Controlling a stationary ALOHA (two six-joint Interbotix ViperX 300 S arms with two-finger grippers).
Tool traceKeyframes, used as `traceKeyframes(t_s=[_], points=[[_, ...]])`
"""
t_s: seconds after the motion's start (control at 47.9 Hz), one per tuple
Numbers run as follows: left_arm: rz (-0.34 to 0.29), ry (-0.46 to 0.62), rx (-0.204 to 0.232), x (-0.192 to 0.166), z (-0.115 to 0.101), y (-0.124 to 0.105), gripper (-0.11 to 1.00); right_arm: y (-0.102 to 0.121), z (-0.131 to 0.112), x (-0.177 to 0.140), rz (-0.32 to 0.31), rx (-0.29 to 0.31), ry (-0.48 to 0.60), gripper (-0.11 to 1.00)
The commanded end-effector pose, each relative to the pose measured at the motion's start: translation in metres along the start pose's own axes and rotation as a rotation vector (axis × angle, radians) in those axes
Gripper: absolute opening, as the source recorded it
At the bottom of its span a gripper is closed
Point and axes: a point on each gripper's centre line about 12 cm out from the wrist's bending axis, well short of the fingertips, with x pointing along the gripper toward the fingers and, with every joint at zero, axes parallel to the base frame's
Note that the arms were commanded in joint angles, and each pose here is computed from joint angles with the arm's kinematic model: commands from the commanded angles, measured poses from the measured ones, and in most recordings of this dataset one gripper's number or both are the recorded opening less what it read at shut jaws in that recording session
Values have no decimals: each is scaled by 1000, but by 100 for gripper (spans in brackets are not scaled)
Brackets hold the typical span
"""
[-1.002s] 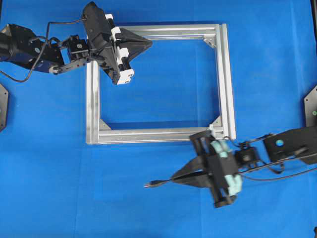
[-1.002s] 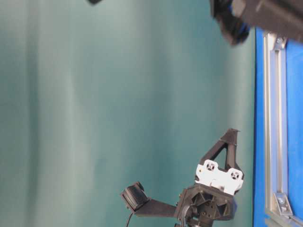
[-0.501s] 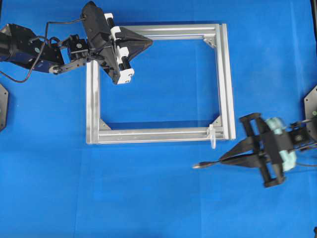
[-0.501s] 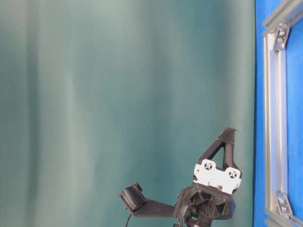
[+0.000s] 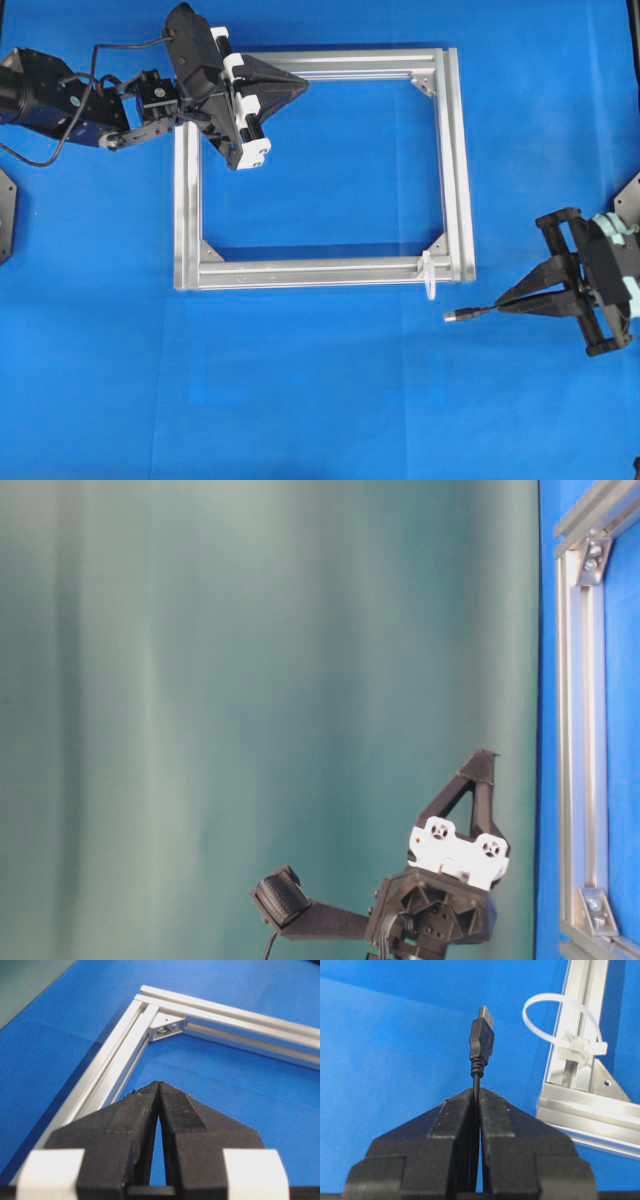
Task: Insert the wire through the string loop located on the right side.
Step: 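Lift the cable with the right gripper and carry it toward the zip-tie loop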
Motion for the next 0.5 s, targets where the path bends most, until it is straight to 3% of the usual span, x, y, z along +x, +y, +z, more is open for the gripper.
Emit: traceKeyframes(t_s=[0.0,0.23,0.48], points=[[-1,-54,-1,1,17,0,0,-1,4,0,-4,3,-16,-3],[-2,-52,1,0,17,0,0,-6,5,0,-25,14,-22,-3],[-2,-52,1,0,17,0,0,-25,5,-2,-107,53,-30,-4]])
